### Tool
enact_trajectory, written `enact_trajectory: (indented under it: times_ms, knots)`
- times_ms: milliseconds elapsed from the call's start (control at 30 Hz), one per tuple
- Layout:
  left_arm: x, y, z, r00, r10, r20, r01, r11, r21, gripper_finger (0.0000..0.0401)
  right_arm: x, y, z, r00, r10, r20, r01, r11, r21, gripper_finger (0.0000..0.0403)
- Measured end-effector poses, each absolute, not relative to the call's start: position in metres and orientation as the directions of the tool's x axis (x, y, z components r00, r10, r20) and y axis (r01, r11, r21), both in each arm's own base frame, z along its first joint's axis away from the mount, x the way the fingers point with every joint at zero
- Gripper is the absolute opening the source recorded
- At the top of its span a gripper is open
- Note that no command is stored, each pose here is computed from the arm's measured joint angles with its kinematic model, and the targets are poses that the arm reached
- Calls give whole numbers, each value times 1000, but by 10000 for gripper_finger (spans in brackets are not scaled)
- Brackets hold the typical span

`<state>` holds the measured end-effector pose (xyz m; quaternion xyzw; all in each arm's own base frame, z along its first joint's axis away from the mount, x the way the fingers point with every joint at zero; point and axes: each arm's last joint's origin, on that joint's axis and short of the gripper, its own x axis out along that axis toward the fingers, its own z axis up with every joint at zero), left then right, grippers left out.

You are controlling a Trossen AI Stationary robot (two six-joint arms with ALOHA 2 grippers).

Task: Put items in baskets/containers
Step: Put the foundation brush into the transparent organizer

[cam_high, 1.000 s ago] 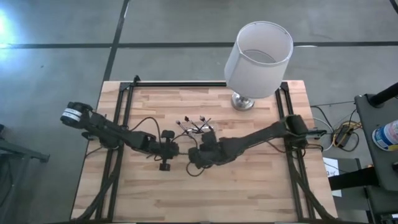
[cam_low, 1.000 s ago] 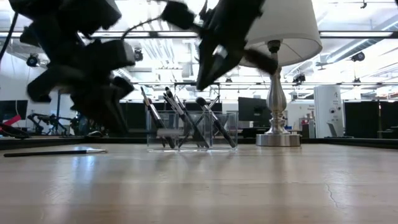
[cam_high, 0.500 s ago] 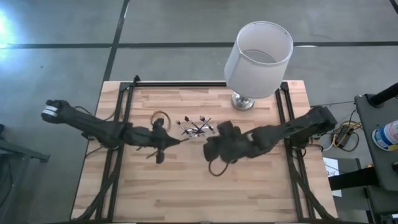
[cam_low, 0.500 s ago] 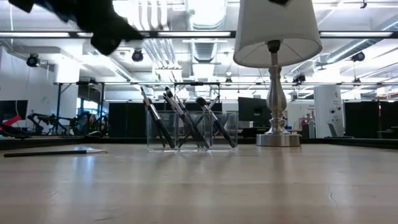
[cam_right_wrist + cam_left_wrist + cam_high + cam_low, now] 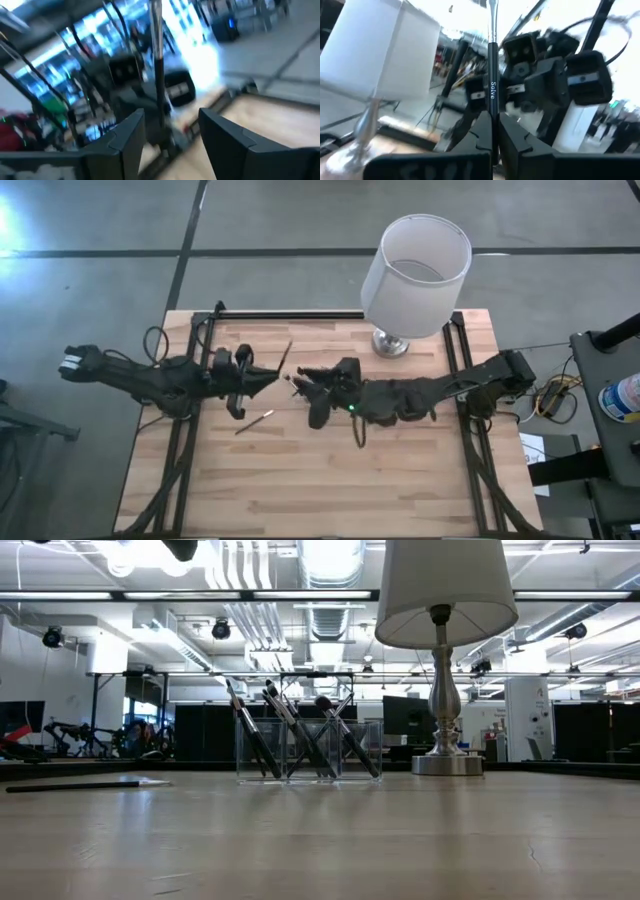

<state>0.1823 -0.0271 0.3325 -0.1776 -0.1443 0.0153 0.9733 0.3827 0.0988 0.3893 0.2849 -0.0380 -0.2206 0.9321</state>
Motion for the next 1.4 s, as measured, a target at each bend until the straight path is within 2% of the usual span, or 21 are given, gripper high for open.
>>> enact_trajectory:
  times_ms: [67,267,400,1033,1167,1400]
  knots:
    - [182,-25,335,950,80,301,39,929,-368,7,385,98,394,893,-449,-1,376,747,548,184]
    - [182,-24,339,939,59,339,85,915,-394,7,386,93,398,906,-422,30,333,754,567,183]
    - [191,-25,334,947,46,317,95,905,-414,7,390,85,401,902,-427,68,308,745,592,183]
    - [215,-30,324,948,4,317,135,900,-414,7,392,75,394,893,-450,2,362,721,591,181]
    - [215,-30,324,950,5,312,128,904,-407,7,392,73,394,884,-467,-5,380,714,589,164]
    - [216,-29,319,956,11,294,113,909,-401,7,392,72,394,885,-466,-4,376,710,595,101]
